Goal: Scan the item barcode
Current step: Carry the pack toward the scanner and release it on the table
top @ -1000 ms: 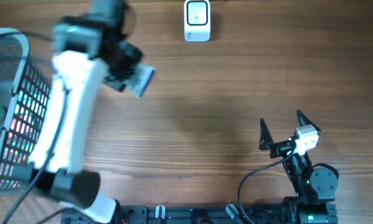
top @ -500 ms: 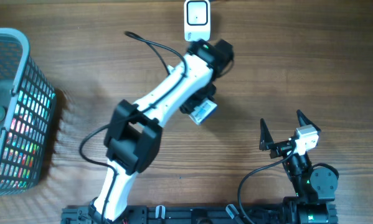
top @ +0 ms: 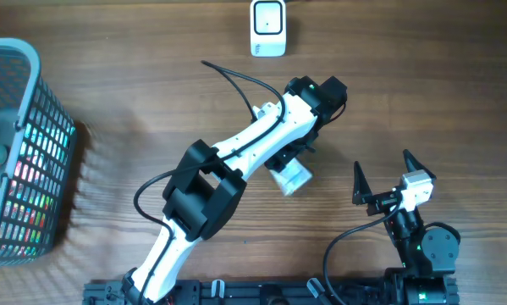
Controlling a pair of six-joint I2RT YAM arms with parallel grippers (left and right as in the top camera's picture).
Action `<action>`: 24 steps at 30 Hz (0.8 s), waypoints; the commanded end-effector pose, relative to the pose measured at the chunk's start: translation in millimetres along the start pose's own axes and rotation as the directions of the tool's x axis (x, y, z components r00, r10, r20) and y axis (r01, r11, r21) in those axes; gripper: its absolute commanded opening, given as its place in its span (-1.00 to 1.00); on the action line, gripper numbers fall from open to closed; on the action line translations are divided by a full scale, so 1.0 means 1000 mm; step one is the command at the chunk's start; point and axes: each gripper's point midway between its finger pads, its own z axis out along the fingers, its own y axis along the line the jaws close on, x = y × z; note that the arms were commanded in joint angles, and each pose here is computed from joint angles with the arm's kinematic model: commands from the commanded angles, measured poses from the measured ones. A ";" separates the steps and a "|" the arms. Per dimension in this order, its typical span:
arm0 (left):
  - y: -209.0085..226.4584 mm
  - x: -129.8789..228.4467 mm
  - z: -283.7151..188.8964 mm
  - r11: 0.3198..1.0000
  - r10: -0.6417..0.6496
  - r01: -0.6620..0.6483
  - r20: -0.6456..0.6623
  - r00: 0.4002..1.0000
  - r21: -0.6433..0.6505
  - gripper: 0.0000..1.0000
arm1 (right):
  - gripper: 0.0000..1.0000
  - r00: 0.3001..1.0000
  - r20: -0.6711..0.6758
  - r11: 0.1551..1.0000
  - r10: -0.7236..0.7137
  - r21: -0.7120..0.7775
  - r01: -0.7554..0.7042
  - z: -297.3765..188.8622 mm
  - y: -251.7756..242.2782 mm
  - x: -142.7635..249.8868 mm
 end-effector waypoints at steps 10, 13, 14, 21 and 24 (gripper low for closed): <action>0.020 -0.014 -0.004 0.997 -0.021 0.022 0.008 1.000 -0.068 1.00 | 1.00 1.000 0.006 1.000 0.009 0.012 -0.009 0.000 -0.001 -0.001; 0.025 -0.025 -0.020 0.999 -0.018 0.018 0.004 1.000 -0.046 1.00 | 0.99 1.000 0.006 1.000 0.008 0.012 -0.008 0.000 -0.001 -0.001; 0.026 -0.029 -0.026 0.999 -0.015 0.015 0.003 1.000 -0.034 1.00 | 1.00 1.000 0.006 1.000 0.009 0.012 -0.009 0.000 -0.001 -0.001; 0.048 -0.094 -0.106 0.985 0.001 -0.006 0.029 1.000 0.172 1.00 | 1.00 1.000 0.006 1.000 0.009 0.012 -0.009 0.000 -0.001 -0.001; 0.081 -0.141 -0.144 0.965 -0.063 0.044 0.065 0.996 0.257 1.00 | 1.00 1.000 0.006 1.000 0.009 0.012 -0.009 0.000 -0.001 -0.001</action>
